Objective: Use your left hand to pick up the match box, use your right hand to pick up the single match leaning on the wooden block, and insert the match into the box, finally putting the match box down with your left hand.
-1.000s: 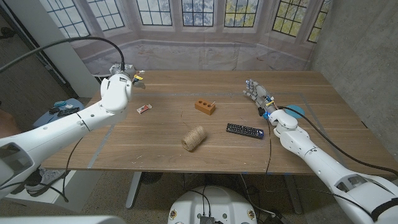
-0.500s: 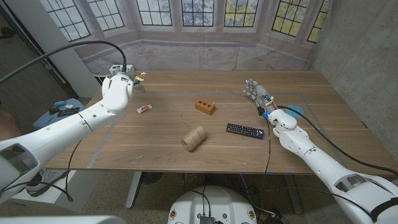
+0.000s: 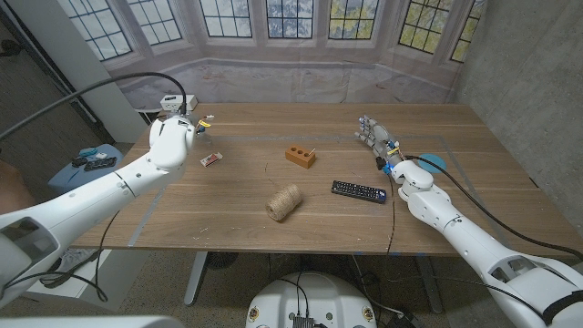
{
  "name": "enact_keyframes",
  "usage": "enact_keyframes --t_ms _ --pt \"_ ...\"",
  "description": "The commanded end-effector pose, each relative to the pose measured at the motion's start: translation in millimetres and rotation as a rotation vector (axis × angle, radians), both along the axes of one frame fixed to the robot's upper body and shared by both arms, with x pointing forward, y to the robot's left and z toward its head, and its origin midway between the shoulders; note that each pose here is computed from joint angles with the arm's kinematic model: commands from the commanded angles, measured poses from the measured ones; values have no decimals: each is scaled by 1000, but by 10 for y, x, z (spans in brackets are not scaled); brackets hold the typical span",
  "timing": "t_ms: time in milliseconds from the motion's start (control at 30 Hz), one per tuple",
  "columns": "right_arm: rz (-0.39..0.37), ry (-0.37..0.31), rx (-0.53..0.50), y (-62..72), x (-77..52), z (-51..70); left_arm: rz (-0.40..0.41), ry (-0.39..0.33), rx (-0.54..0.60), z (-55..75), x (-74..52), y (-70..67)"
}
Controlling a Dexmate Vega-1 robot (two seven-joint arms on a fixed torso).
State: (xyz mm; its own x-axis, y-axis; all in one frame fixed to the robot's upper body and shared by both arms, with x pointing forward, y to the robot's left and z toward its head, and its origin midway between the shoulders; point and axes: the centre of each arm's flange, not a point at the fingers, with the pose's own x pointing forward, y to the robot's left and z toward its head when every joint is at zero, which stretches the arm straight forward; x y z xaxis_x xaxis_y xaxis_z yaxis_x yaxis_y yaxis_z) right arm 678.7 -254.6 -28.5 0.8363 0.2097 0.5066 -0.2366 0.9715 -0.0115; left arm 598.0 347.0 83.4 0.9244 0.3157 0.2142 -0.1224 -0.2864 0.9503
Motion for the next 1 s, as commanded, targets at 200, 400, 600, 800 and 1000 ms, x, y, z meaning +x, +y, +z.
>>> enact_keyframes --t_ms 200,400,600,800,1000 --pt "-10 6 3 19 -43 -53 -35 17 -11 -175 155 -45" --pt "-18 7 3 -29 -72 -74 -48 37 -22 -244 168 -113" --pt "-21 6 4 -64 -86 -85 -48 43 -35 -311 151 -153" --pt "-18 9 2 -78 -82 -89 -47 44 -48 -414 135 -166" --pt "-21 8 -6 -87 -88 -51 -52 43 -39 -469 123 -137"
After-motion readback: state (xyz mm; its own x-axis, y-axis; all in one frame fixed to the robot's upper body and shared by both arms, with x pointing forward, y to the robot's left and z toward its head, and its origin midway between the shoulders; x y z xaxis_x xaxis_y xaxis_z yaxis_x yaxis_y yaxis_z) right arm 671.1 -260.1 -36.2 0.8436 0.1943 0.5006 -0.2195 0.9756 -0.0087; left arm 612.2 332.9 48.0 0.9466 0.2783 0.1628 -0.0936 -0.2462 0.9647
